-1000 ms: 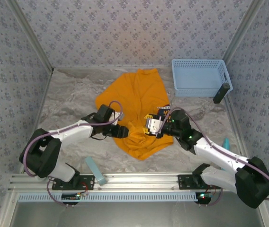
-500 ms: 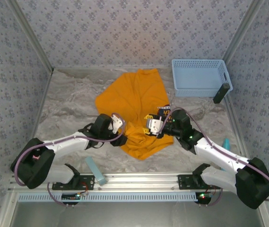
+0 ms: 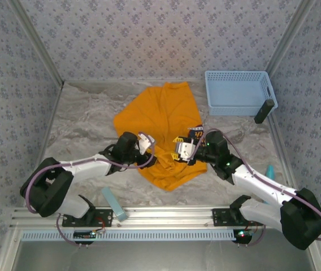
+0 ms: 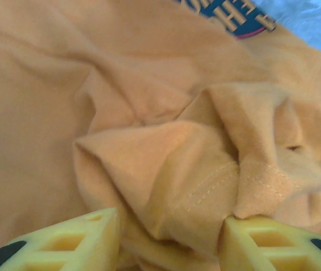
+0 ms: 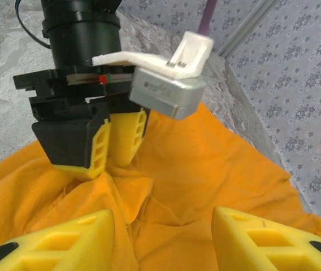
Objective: Fold the inside-out t-shirt
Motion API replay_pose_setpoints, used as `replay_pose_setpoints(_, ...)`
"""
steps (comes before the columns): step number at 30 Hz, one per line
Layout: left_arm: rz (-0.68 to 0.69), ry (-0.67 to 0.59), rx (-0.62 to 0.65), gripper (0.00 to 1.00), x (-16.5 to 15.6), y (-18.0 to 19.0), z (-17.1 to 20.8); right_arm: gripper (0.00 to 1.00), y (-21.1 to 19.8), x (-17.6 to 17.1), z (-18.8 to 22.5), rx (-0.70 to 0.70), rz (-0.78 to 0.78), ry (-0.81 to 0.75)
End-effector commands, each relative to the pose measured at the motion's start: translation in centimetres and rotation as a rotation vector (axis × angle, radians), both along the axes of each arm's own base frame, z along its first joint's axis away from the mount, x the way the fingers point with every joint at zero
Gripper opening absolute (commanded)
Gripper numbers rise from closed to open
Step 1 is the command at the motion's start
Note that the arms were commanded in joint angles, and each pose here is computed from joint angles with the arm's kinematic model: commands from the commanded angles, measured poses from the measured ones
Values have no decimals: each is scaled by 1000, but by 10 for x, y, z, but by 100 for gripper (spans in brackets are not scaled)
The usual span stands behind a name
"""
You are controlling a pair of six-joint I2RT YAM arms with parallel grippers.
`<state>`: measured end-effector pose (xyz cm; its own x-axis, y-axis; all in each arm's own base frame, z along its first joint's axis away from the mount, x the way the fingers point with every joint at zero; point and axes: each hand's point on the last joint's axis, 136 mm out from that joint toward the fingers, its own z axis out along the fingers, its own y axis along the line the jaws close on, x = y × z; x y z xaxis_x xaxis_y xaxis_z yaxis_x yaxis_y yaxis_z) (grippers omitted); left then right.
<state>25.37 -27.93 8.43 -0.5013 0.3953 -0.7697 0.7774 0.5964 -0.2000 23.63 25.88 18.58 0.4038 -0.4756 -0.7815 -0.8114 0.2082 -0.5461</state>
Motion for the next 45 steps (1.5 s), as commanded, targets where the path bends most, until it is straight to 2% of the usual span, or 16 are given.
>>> replay_pose_setpoints(1, -52, -67, -50, 46, 9, -19, 21, 50, -2, 1, 5, 22, -11, -30)
replay_pose_setpoints(4, -76, -62, -27, 35, 10, -24, 14, 50, -4, 4, 5, 26, -23, -33)
replay_pose_setpoints(9, -127, -59, 1, 0, 6, -26, 5, 50, -10, 16, 16, 66, -85, -67)
replay_pose_setpoints(10, -139, -54, -8, 0, 4, -26, 10, 50, -11, 18, 19, 82, -94, -68)
replay_pose_setpoints(17, -103, 145, -222, 0, -17, -5, 92, 53, 24, -15, 10, 18, 139, 40)
replay_pose_setpoints(20, -135, 231, -271, 0, -35, -5, 107, 57, 45, -9, 2, 41, 125, 56)
replay_pose_setpoints(24, -150, 246, -295, 0, -47, -1, 111, 57, 68, 11, -12, 30, 32, 59)
replay_pose_setpoints(25, -149, 234, -288, 0, -49, 2, 108, 53, 68, 19, -16, 30, -10, 54)
replay_pose_setpoints(26, -132, 227, -277, 0, -49, 5, 104, 43, 66, 23, -20, 27, -36, 67)
replay_pose_setpoints(29, -18, 211, -218, 0, -42, 26, 87, 0, 56, 13, -27, 11, -11, 106)
replay_pose_setpoints(32, 114, 205, -141, 0, -38, 52, 63, 0, 43, -14, -36, -11, 38, 146)
replay_pose_setpoints(36, 177, 192, -111, 0, -42, 68, 45, 0, 29, -40, -49, -34, 44, 176)
replay_pose_setpoints(38, 171, 177, -119, 7, -46, 69, 41, 0, 24, -44, -48, -4, 33, 199)
replay_pose_setpoints(40, 150, 142, -138, 21, -49, 67, 46, 0, 23, -43, -44, 11, 29, 211)
replay_pose_setpoints(43, 55, 40, -159, 31, -57, 54, 60, 0, 26, -39, -34, 37, 37, 228)
replay_pose_setpoints(45, -36, -27, -157, 45, -66, 40, 68, 0, 31, -37, -28, 52, 59, 234)
